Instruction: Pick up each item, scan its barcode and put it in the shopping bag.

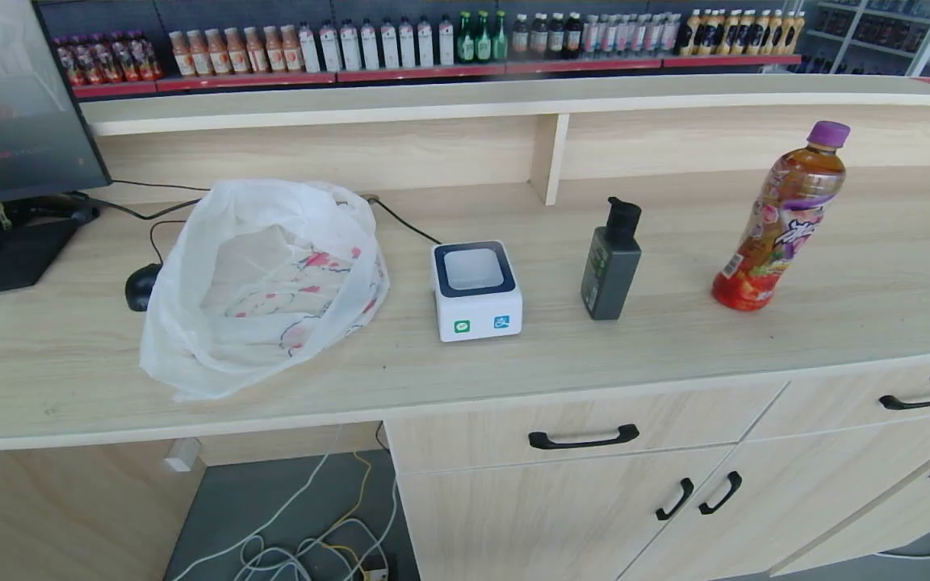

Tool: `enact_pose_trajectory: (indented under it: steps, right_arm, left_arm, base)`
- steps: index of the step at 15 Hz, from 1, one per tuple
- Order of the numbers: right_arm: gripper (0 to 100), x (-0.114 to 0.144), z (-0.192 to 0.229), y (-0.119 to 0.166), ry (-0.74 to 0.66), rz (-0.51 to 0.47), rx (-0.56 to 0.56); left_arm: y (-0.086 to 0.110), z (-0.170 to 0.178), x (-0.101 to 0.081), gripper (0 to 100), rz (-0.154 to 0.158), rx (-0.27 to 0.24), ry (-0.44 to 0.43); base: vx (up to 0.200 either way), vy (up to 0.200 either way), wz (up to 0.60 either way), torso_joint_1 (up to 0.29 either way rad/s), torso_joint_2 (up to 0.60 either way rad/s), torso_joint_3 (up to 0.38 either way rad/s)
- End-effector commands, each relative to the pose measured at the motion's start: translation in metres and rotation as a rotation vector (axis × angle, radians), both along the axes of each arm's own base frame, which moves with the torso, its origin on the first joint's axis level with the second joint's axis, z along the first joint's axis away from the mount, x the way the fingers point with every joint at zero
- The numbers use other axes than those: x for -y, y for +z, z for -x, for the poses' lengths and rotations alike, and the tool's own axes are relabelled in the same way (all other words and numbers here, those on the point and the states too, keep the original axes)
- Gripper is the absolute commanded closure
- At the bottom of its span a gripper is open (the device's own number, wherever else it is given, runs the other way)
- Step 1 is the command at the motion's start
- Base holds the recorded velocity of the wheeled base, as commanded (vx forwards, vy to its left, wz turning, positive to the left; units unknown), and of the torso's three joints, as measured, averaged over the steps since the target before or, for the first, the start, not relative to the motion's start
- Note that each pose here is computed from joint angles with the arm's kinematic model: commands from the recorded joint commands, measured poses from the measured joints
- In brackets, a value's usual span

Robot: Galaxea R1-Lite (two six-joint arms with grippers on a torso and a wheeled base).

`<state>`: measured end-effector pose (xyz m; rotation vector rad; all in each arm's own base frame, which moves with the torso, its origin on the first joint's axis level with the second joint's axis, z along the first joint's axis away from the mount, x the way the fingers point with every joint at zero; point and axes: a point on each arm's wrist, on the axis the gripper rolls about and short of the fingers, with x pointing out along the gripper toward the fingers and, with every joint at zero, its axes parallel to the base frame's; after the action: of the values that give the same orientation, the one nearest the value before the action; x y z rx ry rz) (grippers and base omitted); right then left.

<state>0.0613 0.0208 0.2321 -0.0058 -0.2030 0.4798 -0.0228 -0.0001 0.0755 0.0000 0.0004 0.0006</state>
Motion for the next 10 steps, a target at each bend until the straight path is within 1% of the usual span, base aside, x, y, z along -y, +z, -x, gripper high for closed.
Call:
enact_pose_trajectory:
  steps: [1,3,6,7,9,10]
  right_arm:
    - [0,-0.009,-0.026,0.000,0.029,0.020,-0.057]
    - [0,-0.010,-0.029,-0.004,0.014,0.055,-0.043]
    - [0,-0.010,-0.035,-0.007,-0.067,0.139,-0.031]
    - [0,-0.009,-0.036,-0.006,-0.115,0.149,-0.025]
    - [0,-0.009,-0.045,-0.006,-0.257,0.170,-0.043]
    - [0,-0.010,-0.049,-0.001,-0.282,0.163,-0.013]
  left_arm:
    - [0.000,0.000,0.000,0,0.000,0.000,0.001]
    - [0.000,0.000,0.000,0,0.000,0.000,0.001]
    - [0.000,0.000,0.000,0,0.000,0.000,0.001]
    - [0.000,0.000,0.000,0,0.000,0.000,0.001]
    - [0.000,0.000,0.000,0,0.000,0.000,0.001]
    - [0.000,0.000,0.000,0,0.000,0.000,0.001]
  base:
    - [0.000,0.000,0.00,0.000,0.00,0.000]
    - [0.000,0.000,0.00,0.000,0.00,0.000]
    - [0.000,0.000,0.00,0.000,0.00,0.000]
    - [0.000,0.000,0.00,0.000,0.00,0.000]
    - [0.000,0.000,0.00,0.000,0.00,0.000]
    - [0.000,0.000,0.00,0.000,0.00,0.000]
